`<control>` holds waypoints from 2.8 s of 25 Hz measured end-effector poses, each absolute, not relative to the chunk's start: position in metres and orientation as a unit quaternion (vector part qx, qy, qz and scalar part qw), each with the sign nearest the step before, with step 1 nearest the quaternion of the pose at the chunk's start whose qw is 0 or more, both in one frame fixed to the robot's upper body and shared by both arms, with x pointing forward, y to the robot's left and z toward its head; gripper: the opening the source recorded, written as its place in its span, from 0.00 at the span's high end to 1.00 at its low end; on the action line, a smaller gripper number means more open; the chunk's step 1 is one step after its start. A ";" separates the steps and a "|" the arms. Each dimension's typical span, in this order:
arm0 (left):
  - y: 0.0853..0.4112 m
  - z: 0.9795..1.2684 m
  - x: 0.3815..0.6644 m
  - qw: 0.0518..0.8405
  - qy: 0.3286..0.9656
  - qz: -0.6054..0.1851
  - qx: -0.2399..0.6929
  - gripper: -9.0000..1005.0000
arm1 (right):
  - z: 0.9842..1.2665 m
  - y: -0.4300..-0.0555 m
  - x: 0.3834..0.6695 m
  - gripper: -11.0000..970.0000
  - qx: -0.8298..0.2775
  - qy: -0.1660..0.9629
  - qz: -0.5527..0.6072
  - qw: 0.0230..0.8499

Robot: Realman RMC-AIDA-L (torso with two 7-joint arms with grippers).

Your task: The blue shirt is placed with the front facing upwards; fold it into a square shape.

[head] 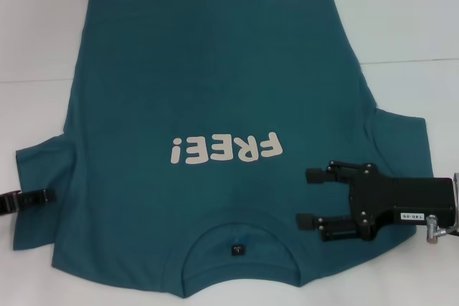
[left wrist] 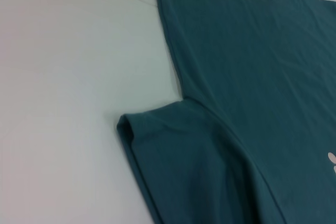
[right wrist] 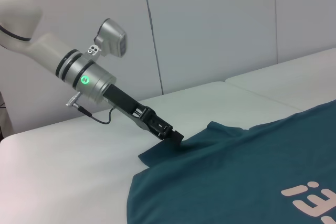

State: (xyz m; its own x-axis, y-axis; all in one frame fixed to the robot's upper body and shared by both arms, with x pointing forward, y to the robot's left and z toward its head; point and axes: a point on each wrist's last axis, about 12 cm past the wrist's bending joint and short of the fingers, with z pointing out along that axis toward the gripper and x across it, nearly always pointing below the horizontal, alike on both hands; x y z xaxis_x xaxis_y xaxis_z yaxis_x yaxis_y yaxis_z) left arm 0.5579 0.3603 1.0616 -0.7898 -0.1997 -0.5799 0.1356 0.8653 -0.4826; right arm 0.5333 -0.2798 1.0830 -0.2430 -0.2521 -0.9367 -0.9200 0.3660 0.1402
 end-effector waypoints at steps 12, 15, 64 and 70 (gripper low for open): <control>0.360 1.066 0.566 0.335 0.909 -0.248 -0.007 0.45 | 1.083 -0.280 0.533 0.06 -0.419 0.696 0.374 0.447; 0.359 1.066 0.567 0.336 0.909 -0.247 0.001 0.59 | 1.083 -0.280 0.533 0.06 -0.420 0.696 0.374 0.446; 0.387 1.109 0.588 0.337 0.924 -0.160 0.078 0.93 | 1.085 -0.280 0.536 0.06 -0.418 0.696 0.370 0.451; 0.389 1.112 0.592 0.334 0.928 -0.143 0.086 0.93 | 1.084 -0.280 0.535 0.06 -0.417 0.697 0.370 0.451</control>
State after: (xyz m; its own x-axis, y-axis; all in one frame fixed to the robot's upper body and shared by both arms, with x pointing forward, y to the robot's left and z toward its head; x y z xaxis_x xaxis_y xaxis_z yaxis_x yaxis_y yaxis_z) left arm 0.5924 0.3890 1.1119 -0.7620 0.0643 -0.6444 0.2549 0.9445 -0.2071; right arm 0.5353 -0.2803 1.0843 -0.2451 -0.2476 -0.9373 -0.9155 0.3772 0.1398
